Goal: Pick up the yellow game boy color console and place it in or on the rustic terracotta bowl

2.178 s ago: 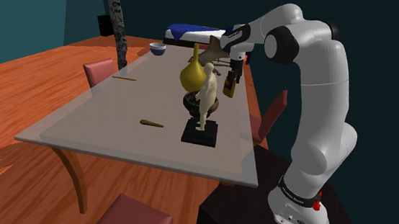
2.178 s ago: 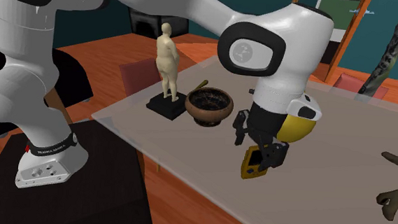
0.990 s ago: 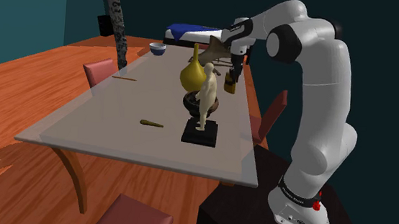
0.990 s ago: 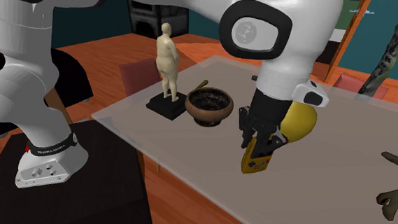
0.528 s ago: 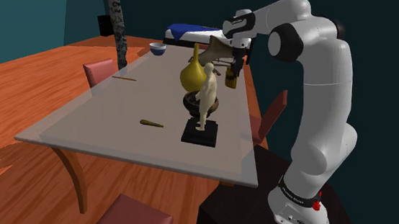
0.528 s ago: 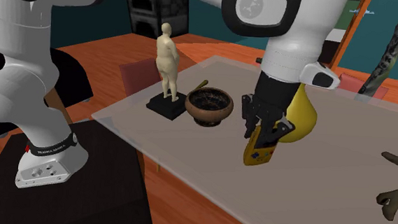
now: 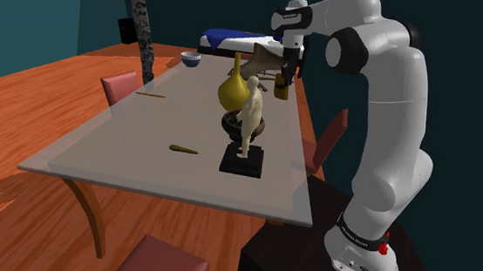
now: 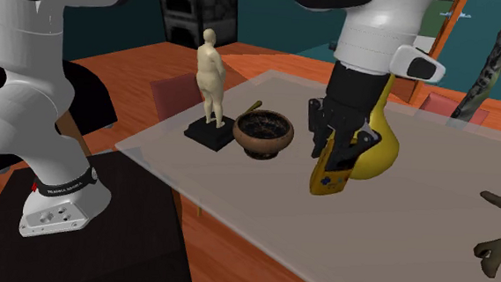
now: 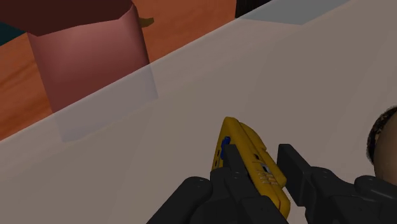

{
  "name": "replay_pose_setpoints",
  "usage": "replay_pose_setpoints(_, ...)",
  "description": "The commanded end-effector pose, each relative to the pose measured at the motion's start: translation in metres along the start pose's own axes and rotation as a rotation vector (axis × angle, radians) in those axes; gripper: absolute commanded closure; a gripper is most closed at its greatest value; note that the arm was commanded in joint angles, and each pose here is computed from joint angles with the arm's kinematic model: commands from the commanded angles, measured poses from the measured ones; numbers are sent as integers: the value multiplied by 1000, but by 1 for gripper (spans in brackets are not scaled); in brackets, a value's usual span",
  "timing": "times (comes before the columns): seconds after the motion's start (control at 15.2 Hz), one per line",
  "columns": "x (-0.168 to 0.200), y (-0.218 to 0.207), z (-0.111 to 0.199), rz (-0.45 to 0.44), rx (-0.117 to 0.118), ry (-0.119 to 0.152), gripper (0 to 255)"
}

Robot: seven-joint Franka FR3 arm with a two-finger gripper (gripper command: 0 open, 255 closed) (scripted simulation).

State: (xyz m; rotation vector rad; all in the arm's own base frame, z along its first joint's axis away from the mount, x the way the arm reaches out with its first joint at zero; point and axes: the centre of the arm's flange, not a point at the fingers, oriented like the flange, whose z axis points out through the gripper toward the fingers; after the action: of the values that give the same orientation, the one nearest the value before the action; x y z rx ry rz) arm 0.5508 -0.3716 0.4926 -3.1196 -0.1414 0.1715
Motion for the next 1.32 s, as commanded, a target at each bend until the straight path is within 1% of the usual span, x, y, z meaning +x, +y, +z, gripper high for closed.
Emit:
replay_pose_setpoints(0.0,0,0,-11,0,0,0,255)
replay_pose_setpoints(0.59,-5,-1,-58,0,0,0,255)
replay_pose_setpoints(0.66,-6,-1,-59,0,0,0,255)
replay_pose_setpoints(1.25,-1,-119,-70,0,0,0,255)
